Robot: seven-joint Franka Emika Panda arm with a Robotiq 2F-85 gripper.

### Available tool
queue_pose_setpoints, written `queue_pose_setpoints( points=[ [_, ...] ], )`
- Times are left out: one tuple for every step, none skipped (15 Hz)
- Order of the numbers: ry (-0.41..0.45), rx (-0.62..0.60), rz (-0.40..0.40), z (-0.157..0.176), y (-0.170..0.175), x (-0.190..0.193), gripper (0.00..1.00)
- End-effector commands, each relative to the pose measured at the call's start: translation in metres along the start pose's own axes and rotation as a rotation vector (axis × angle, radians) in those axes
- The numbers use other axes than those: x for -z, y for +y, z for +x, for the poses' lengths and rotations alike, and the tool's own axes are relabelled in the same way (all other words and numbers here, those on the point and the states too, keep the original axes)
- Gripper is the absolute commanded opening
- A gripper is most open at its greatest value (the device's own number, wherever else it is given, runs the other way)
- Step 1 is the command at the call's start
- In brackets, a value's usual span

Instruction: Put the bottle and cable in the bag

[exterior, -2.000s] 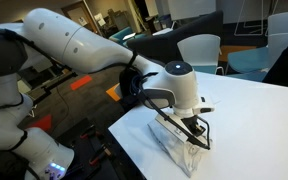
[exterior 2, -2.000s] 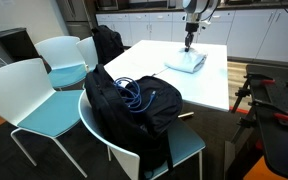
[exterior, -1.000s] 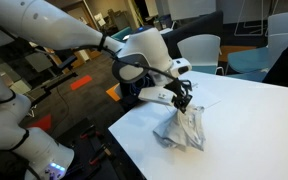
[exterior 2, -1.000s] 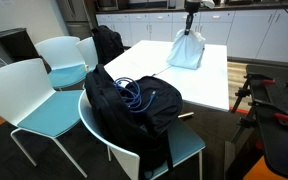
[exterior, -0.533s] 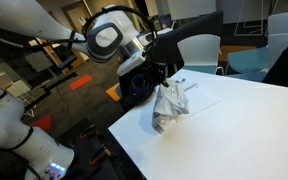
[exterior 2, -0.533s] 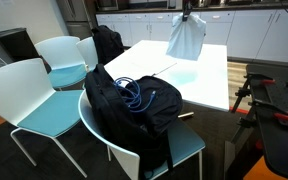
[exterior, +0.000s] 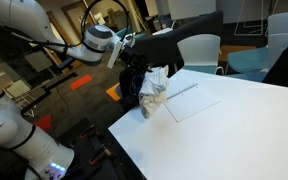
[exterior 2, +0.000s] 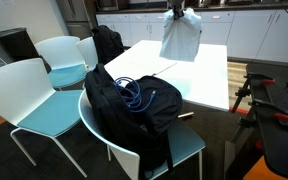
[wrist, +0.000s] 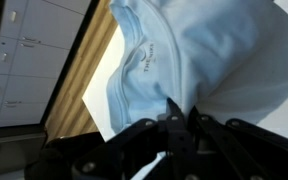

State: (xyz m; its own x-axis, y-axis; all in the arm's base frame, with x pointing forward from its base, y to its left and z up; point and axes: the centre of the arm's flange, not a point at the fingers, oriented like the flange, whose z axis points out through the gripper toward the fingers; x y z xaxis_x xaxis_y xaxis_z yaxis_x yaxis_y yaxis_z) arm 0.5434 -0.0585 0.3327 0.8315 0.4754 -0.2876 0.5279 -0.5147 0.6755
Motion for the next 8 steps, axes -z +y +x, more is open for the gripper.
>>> queue_pose_setpoints(
  points=[
    [-0.109,0.001,-0.133,0.006,-0.028,0.003,0.02],
    [-0.137,0.005,-0.162,0.009,-0.035,0.0,0.02],
    [-0.177,0.01,-0.194,0.013,-0.041,-0.005,0.02],
    [-0.209,0.017,-0.217,0.014,-0.045,-0.008,0.02],
    [-0.252,0.017,-0.243,0.014,-0.047,-0.015,0.02],
    [-0.289,0.013,-0.263,0.014,-0.049,-0.021,0.02],
    [-0.338,0.007,-0.282,0.013,-0.05,-0.029,0.02],
    [-0.387,0.004,-0.298,0.013,-0.051,-0.036,0.02]
  ],
)
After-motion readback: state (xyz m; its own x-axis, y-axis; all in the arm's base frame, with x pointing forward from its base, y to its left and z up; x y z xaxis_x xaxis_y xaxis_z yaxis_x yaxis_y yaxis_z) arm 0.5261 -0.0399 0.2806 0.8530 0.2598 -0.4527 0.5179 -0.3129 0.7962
